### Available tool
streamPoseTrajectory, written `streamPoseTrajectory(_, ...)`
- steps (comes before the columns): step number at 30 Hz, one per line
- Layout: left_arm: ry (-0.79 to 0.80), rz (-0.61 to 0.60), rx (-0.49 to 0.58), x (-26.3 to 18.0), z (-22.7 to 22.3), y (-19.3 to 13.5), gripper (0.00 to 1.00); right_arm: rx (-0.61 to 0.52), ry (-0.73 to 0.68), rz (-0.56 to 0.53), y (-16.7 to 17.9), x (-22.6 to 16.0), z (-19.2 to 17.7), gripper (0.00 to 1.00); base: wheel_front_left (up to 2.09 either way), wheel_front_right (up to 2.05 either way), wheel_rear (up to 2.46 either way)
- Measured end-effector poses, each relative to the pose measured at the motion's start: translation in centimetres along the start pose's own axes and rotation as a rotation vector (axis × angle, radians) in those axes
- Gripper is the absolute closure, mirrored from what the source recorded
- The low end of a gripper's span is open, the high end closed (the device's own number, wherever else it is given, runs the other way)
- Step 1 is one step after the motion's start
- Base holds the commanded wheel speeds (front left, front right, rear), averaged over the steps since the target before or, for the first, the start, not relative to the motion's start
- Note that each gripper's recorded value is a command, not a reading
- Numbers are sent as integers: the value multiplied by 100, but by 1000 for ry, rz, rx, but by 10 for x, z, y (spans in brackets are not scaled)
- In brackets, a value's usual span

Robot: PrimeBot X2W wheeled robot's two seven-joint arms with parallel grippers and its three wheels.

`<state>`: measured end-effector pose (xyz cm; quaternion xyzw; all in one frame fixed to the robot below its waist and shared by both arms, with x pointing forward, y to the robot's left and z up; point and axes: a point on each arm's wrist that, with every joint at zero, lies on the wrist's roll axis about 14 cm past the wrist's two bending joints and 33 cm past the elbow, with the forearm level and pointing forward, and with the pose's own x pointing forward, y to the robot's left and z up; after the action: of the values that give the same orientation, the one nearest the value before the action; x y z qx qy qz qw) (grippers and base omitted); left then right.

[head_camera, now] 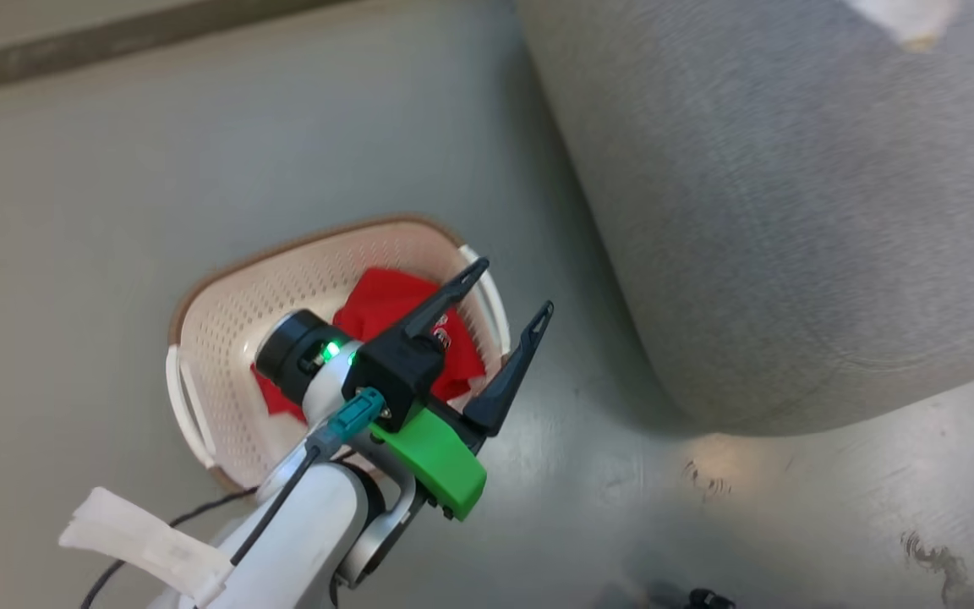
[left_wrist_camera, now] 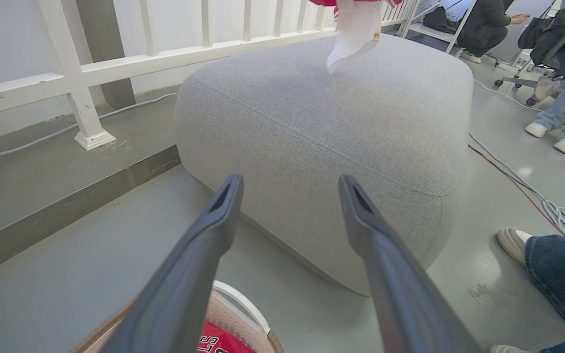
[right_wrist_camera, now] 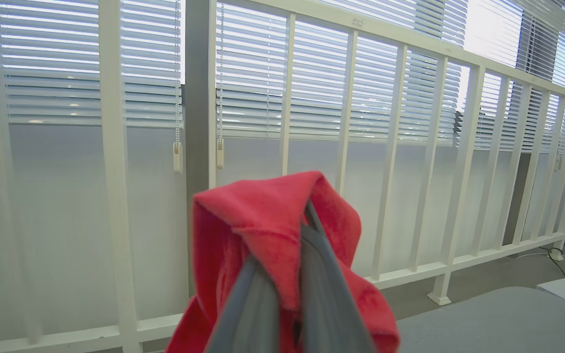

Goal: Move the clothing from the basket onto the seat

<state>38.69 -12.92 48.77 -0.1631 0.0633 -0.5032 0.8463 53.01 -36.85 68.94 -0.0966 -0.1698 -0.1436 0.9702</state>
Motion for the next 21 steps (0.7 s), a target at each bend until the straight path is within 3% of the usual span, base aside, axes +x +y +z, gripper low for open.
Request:
streamPoseTrajectory(10,12,68,12,-6,-11,50,0,-32,29,-47,3,54,-40,100,0,0,0)
streamPoseTrajectory(21,110,153,-32,-22,-55,95,0,25,230,-66,32,49,-157,100,0,0,0)
